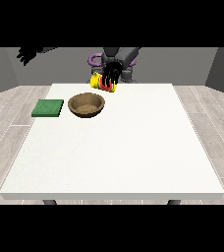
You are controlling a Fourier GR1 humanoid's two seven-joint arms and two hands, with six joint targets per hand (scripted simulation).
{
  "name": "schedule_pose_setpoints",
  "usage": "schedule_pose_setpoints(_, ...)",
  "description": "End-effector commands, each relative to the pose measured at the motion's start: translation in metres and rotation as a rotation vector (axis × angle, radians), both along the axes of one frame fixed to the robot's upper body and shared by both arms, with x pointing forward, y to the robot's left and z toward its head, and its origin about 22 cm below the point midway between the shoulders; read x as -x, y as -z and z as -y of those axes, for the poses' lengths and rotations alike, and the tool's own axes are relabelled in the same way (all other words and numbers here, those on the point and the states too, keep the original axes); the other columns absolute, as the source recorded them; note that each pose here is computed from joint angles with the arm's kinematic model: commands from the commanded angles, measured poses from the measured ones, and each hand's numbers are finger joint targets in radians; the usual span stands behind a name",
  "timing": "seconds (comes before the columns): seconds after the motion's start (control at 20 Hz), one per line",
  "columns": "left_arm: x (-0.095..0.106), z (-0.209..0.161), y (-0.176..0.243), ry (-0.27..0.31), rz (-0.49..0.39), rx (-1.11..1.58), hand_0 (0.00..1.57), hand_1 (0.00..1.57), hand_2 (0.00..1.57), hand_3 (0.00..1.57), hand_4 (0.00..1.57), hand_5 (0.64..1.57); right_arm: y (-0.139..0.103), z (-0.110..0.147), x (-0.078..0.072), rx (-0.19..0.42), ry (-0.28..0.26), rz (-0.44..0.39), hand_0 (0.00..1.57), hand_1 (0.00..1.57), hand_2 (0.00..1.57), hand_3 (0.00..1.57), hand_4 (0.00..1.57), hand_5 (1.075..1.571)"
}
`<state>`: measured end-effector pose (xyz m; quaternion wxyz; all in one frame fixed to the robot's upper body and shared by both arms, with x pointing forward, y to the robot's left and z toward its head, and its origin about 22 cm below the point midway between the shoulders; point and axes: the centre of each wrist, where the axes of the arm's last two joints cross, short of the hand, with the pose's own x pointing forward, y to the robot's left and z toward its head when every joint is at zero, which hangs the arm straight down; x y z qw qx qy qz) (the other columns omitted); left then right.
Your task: Pick the cup and pour the ball into the bowl, then pick the bowl and place it on the pad
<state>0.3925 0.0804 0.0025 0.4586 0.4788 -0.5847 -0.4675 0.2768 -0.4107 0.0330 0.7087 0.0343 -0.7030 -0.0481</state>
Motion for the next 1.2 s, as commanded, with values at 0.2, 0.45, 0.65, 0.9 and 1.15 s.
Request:
schedule_pose_setpoints(0.2, -0.014, 0.03, -0.034, -0.03, 0.117, -0.429, 1.45, 1.45, 1.57, 1.57, 1.09, 1.569, 0.002, -0.018, -0.016, 0.011, -0.024, -0.005, 0.0, 0.0, 0.0, 0.29, 0.7, 1.555)
schedule_pose_setpoints(0.45, 0.014, 0.053, -0.027, -0.006, 0.051, -0.554, 0.41, 0.41, 1.34, 1.55, 1.02, 1.571, 0.012, -0.033, -0.027, -0.009, -0.05, -0.022, 0.0, 0.0, 0.0, 0.33, 0.69, 1.553)
schedule_pose_setpoints(0.65, 0.026, 0.069, -0.037, 0.082, 0.032, -0.615, 0.19, 0.19, 1.25, 1.57, 1.11, 1.569, 0.017, -0.018, -0.022, -0.012, 0.014, -0.031, 0.0, 0.0, 0.0, 0.34, 0.69, 1.552)
schedule_pose_setpoints(0.9, 0.026, 0.072, -0.05, 0.094, 0.08, -0.515, 0.0, 0.0, 1.1, 1.54, 1.11, 1.571, 0.003, -0.004, -0.024, -0.012, 0.051, -0.025, 0.0, 0.0, 0.0, 0.18, 0.74, 1.553)
schedule_pose_setpoints(1.15, 0.003, 0.013, -0.072, 0.033, 0.066, 0.014, 1.04, 1.04, 1.57, 1.44, 1.27, 1.567, 0.02, -0.009, -0.009, -0.009, 0.115, -0.068, 0.0, 0.0, 0.0, 0.11, 0.74, 1.551)
